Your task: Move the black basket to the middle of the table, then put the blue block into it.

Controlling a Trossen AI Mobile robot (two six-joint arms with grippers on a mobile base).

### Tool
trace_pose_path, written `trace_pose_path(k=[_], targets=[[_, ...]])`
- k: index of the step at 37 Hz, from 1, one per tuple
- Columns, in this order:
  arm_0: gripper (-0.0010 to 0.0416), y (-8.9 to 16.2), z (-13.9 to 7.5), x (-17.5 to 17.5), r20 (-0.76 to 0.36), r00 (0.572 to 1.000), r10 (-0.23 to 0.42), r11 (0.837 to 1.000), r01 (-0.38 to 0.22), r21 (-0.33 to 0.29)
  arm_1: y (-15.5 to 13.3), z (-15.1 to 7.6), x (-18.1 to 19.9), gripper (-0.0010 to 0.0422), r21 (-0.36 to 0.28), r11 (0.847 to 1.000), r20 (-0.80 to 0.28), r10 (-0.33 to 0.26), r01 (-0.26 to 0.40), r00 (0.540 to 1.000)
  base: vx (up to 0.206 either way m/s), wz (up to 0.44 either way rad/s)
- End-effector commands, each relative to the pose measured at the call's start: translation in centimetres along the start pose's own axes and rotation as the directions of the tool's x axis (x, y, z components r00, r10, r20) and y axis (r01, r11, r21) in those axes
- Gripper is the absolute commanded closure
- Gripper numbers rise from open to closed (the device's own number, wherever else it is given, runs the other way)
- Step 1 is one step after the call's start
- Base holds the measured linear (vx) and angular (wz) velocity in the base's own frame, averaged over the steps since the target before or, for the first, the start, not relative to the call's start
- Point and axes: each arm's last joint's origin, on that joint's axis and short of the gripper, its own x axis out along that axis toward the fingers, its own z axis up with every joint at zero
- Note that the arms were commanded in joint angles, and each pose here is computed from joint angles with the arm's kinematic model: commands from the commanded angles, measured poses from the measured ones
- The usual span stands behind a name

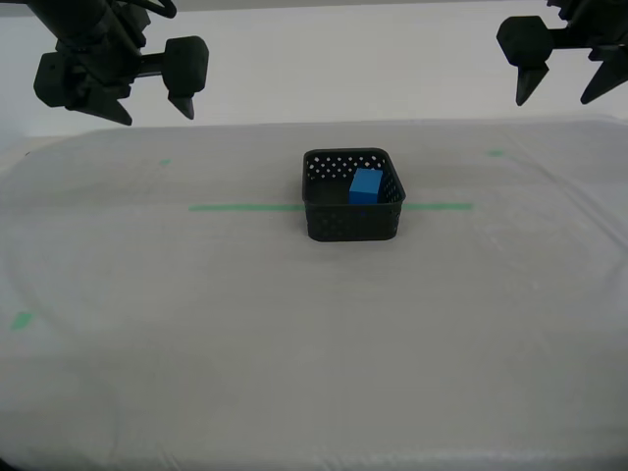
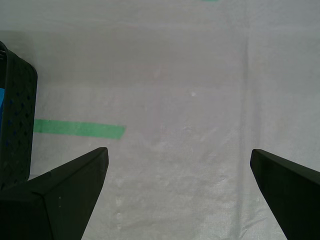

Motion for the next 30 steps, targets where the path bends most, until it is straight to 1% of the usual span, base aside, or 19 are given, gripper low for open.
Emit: trace_pose_path(k=[1, 30], targets=[[0.0007, 0.02, 0.02, 0.0, 0.001, 1.0, 0.002, 1.0, -0.002, 0.001, 0.0, 0.01, 0.0, 0.0012, 0.002, 1.0, 0.0, -0.003, 0.003, 1.0, 0.0, 0.0], [0.0007, 0.01, 0.02, 0.0, 0.001, 1.0, 0.002, 1.0, -0.002, 0.002, -0.01, 0.02, -0.01, 0.0012, 0.002, 1.0, 0.0, -0.003, 0.003, 1.0, 0.0, 0.0]])
